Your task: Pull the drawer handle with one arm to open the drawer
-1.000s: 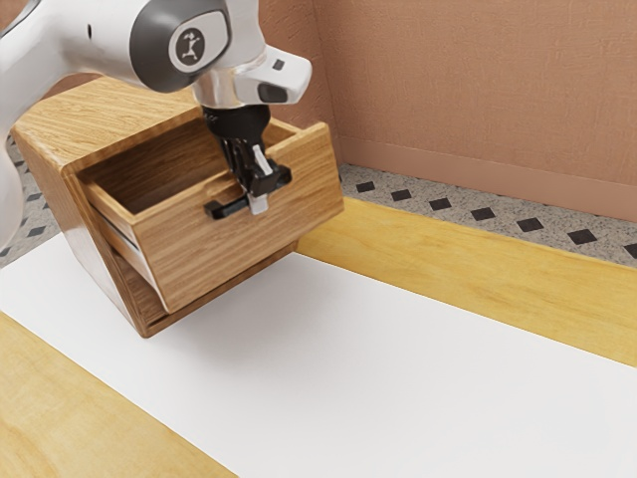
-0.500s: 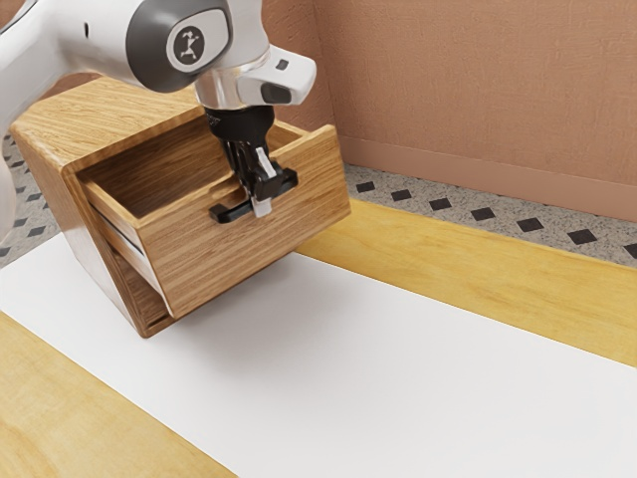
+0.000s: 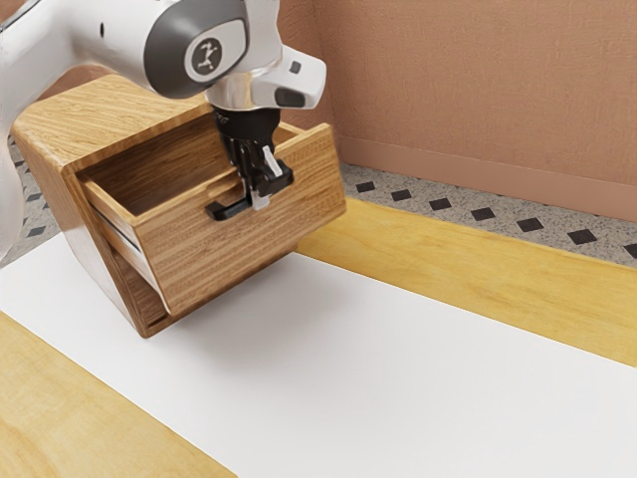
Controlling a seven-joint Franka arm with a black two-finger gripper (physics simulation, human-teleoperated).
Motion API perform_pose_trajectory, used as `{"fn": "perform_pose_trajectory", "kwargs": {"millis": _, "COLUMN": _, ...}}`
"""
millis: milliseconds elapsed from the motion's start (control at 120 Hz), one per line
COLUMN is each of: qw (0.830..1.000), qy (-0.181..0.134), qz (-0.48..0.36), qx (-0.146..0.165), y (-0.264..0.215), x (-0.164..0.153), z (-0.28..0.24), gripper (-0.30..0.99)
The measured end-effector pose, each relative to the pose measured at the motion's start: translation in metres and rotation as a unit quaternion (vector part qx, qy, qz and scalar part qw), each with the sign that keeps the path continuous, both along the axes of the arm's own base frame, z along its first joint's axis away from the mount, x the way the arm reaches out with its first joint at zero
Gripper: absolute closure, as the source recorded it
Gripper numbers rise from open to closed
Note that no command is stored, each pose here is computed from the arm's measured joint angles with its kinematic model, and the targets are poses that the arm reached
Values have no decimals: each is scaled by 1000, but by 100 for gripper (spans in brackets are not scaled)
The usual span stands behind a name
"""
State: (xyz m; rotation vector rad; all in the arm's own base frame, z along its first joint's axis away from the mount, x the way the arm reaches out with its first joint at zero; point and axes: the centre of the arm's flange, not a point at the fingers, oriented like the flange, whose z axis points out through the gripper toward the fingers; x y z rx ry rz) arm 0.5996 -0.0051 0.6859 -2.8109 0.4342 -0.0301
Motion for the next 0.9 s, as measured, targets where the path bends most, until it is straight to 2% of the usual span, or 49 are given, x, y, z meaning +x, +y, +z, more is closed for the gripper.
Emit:
{"fn": "perform_pose_trajectory", "kwargs": {"millis": 150, "qw": 1000, "qy": -4, "qz": 13, "qx": 14, "y": -3, "x": 1, "z": -1, "gripper": 67}}
{"fn": "perform_pose_trajectory", "kwargs": {"millis": 350, "qw": 999, "qy": -10, "qz": 29, "qx": 16, "y": -4, "x": 0, "z": 1, "gripper": 51}}
{"fn": "perform_pose_trajectory", "kwargs": {"millis": 433, "qw": 999, "qy": -20, "qz": 33, "qx": 13, "y": -5, "x": -5, "z": 12, "gripper": 46}}
{"fn": "perform_pose_trajectory", "kwargs": {"millis": 483, "qw": 999, "qy": -37, "qz": 34, "qx": 8, "y": -7, "x": -14, "z": 32, "gripper": 44}}
{"fn": "perform_pose_trajectory", "kwargs": {"millis": 600, "qw": 995, "qy": -92, "qz": 30, "qx": -29, "y": -11, "x": -64, "z": 107, "gripper": 40}}
{"fn": "perform_pose_trajectory", "kwargs": {"millis": 717, "qw": 990, "qy": -87, "qz": 56, "qx": -92, "y": 24, "x": -85, "z": 121, "gripper": 23}}
{"fn": "perform_pose_trajectory", "kwargs": {"millis": 800, "qw": 986, "qy": -85, "qz": 79, "qx": -116, "y": 54, "x": -86, "z": 118, "gripper": 15}}
{"fn": "perform_pose_trajectory", "kwargs": {"millis": 900, "qw": 980, "qy": -87, "qz": 75, "qx": -164, "y": 67, "x": -87, "z": 118, "gripper": 9}}
